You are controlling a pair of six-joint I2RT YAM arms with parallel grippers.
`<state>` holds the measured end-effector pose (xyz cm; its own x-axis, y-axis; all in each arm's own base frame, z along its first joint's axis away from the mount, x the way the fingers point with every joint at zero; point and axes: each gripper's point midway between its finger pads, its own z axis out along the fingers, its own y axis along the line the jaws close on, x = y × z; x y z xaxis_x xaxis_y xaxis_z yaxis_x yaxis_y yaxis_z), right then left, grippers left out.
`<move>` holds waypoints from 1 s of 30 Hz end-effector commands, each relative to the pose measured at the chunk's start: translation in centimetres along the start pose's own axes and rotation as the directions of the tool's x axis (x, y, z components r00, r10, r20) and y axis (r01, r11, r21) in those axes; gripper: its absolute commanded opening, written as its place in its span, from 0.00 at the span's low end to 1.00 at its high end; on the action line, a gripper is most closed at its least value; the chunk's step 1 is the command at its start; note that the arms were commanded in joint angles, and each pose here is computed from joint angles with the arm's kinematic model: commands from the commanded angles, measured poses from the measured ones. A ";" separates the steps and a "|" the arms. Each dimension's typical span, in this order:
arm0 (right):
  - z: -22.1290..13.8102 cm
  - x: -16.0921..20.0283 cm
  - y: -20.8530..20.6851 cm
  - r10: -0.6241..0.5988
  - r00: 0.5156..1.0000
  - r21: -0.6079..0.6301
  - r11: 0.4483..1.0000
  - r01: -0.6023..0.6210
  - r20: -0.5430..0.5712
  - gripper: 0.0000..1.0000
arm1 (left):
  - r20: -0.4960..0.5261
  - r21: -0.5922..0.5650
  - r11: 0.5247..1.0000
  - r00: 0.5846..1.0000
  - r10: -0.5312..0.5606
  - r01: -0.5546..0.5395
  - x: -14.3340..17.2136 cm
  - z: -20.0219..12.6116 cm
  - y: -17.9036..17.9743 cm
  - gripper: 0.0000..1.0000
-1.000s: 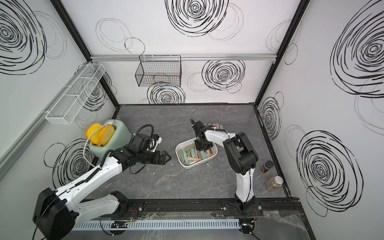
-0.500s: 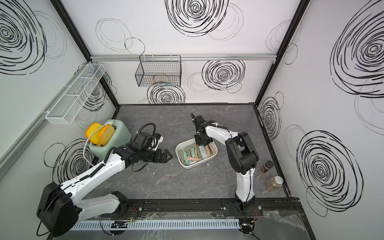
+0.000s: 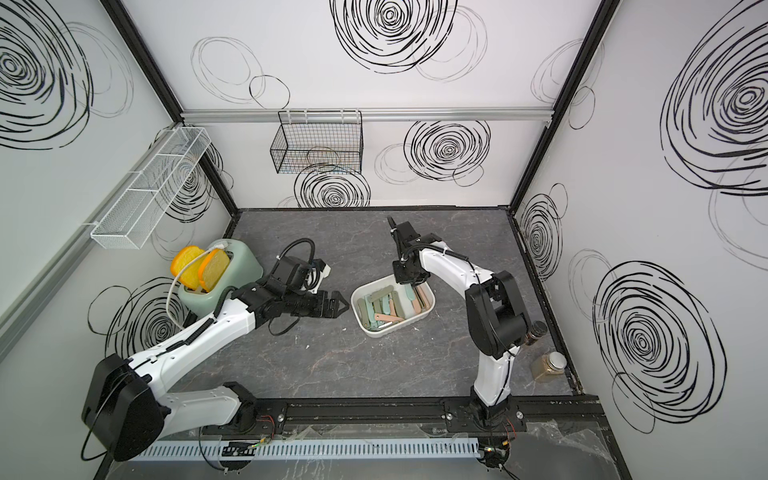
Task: Take the fruit knife out of the storage box
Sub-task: Pick up the fruit knife from the storage box, then place the fruit knife at the center of the board.
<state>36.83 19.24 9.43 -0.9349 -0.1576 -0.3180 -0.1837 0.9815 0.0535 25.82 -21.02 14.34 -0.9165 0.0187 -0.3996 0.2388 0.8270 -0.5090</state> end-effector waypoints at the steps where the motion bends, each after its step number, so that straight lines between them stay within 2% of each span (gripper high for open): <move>1: -2.5 -0.7 -1.5 0.038 0.999 -0.001 0.999 -0.038 0.035 0.19 | 0.044 0.040 0.999 0.999 0.019 -0.021 -1.8 -0.3 -1.6 0.98; 11: -2.8 -0.1 -7.3 0.142 0.988 0.030 0.989 -0.144 0.055 0.21 | 0.038 0.073 0.996 0.998 0.053 -0.056 -3.2 1.1 -4.4 0.98; 20: 0.0 1.7 -11.1 0.203 0.979 0.080 0.976 -0.203 0.013 0.21 | 0.014 0.096 0.991 0.996 0.088 -0.089 -4.1 2.9 -6.8 0.98; 30: 3.6 2.5 -13.4 0.197 0.978 0.153 0.971 -0.186 -0.063 0.21 | -0.008 0.089 0.991 0.995 0.103 -0.102 -4.2 3.8 -7.1 0.98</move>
<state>37.51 6.79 5.17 -0.9684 0.0502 -0.2443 0.0513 0.9987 0.0016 28.47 -28.37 15.66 -0.9029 0.1110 -0.4152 0.3375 0.7814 -0.5249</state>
